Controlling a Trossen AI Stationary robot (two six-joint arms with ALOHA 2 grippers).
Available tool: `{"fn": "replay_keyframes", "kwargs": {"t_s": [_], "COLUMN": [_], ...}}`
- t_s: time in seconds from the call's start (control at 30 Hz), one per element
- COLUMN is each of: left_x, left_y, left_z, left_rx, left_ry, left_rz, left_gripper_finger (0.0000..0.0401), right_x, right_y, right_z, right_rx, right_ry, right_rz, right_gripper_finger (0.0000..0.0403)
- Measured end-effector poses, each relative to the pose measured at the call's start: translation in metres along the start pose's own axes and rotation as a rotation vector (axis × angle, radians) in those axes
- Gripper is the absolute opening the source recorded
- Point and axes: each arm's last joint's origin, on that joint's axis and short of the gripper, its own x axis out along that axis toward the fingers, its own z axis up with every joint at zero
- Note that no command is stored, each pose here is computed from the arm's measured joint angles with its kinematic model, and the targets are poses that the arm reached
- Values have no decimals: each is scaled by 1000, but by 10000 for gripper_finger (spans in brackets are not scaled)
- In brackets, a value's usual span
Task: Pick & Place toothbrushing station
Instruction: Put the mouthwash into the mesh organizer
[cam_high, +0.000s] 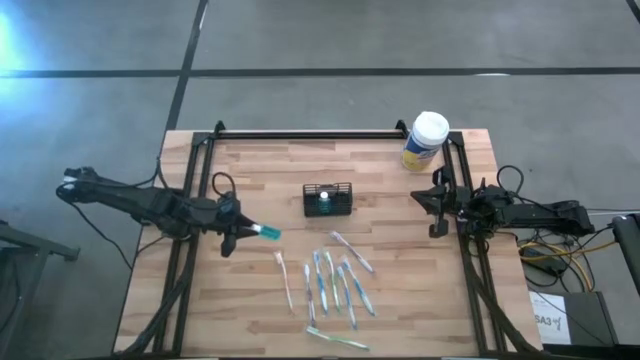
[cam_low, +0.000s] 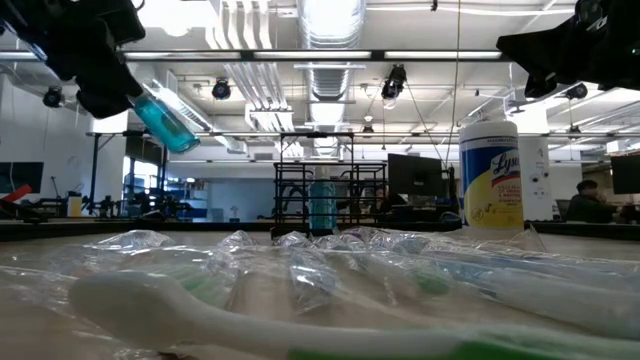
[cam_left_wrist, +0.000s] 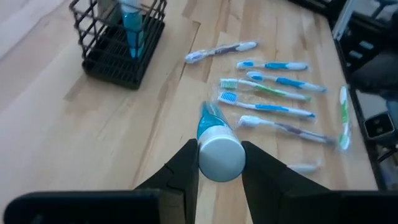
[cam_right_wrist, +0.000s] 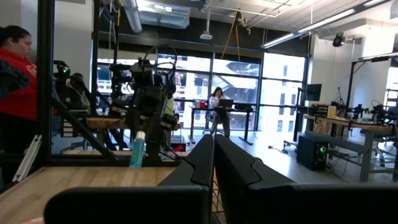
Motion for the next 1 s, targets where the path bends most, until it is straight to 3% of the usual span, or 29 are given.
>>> {"fn": "replay_keyframes", "kwargs": {"t_s": [0.2, 0.5, 0.8, 1.0], "left_x": [-18, -35, -4, 34], "left_y": [-20, -39, -43, -36], "left_z": [51, 135, 201, 226], "left_rx": [104, 303, 543, 665], "left_ry": [-44, 111, 250, 324], "left_rz": [2, 225, 225, 187], "left_gripper_finger": [98, 98, 98, 99], "right_x": [0, 0, 0, 0], "right_y": [0, 0, 0, 0], "right_z": [0, 0, 0, 0], "right_rx": [1, 3, -5, -9], "right_ry": [0, 3, 3, 3], "right_rz": [0, 0, 0, 0], "right_gripper_finger": [8, 8, 8, 8]}}
